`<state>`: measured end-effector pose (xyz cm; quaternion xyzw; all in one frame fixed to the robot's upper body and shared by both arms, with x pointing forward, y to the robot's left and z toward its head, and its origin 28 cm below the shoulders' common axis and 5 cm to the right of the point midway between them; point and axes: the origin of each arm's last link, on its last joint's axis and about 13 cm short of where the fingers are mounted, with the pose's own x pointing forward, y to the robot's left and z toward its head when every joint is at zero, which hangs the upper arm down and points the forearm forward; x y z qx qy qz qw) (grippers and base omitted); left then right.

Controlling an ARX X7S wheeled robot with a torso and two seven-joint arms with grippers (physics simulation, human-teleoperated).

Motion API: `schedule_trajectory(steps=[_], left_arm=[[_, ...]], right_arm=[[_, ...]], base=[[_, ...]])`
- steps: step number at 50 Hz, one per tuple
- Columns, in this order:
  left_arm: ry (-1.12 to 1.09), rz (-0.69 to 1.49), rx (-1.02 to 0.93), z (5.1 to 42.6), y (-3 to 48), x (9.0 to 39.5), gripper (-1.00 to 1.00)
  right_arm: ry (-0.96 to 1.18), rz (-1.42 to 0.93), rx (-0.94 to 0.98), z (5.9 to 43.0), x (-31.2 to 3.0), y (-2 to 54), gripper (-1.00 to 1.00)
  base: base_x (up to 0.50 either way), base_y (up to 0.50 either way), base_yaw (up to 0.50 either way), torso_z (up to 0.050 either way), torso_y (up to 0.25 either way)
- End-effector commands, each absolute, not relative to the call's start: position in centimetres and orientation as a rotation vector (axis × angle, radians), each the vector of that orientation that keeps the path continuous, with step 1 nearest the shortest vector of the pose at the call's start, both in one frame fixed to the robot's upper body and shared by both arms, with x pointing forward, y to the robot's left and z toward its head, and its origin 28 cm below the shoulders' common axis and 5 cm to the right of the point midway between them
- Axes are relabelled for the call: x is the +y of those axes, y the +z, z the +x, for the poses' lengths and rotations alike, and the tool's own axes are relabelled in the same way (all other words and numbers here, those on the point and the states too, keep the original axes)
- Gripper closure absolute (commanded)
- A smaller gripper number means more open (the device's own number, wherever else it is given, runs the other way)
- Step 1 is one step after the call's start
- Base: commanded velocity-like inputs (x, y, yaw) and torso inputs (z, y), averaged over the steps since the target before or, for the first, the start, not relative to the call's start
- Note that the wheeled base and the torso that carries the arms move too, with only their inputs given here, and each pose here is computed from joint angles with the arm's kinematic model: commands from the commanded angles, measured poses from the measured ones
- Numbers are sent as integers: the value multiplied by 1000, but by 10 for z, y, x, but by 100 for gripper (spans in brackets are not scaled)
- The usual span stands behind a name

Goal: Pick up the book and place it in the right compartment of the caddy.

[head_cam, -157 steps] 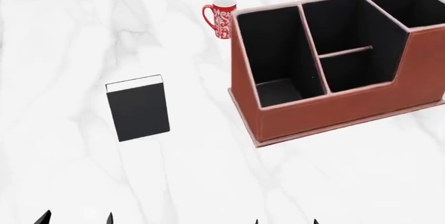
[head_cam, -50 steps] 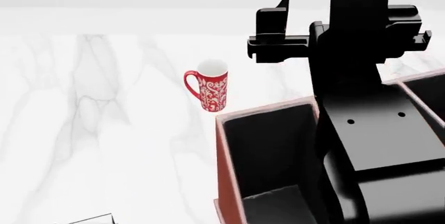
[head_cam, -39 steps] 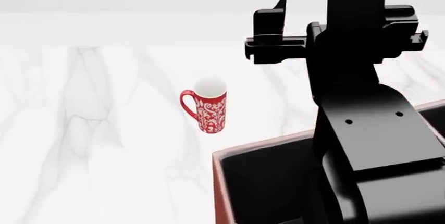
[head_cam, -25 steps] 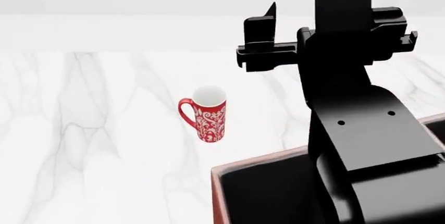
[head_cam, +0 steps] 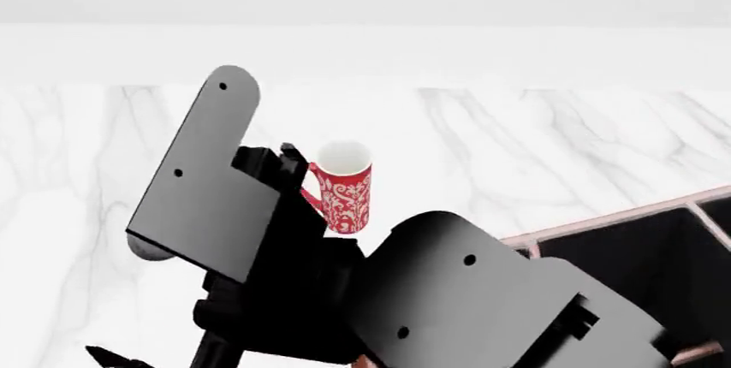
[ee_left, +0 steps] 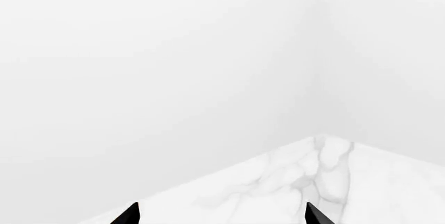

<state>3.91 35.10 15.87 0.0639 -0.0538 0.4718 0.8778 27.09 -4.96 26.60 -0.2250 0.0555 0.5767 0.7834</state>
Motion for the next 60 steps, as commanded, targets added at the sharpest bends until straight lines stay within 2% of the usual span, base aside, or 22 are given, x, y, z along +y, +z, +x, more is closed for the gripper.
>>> schedule_trajectory(steps=[1, 23, 60], left_arm=[[981, 134, -110, 41, 159, 351, -100], [986, 136, -111, 37, 160, 351, -100], [976, 145, -95, 39, 154, 349, -100]], right_arm=[[1479, -575, 207, 259, -40, 260, -100], [1506, -666, 260, 261, -35, 242, -100], [1567, -577, 397, 302, -12, 175, -100]], base=[[0, 0, 0, 0, 0], [0, 0, 0, 0, 0], [0, 0, 0, 0, 0]])
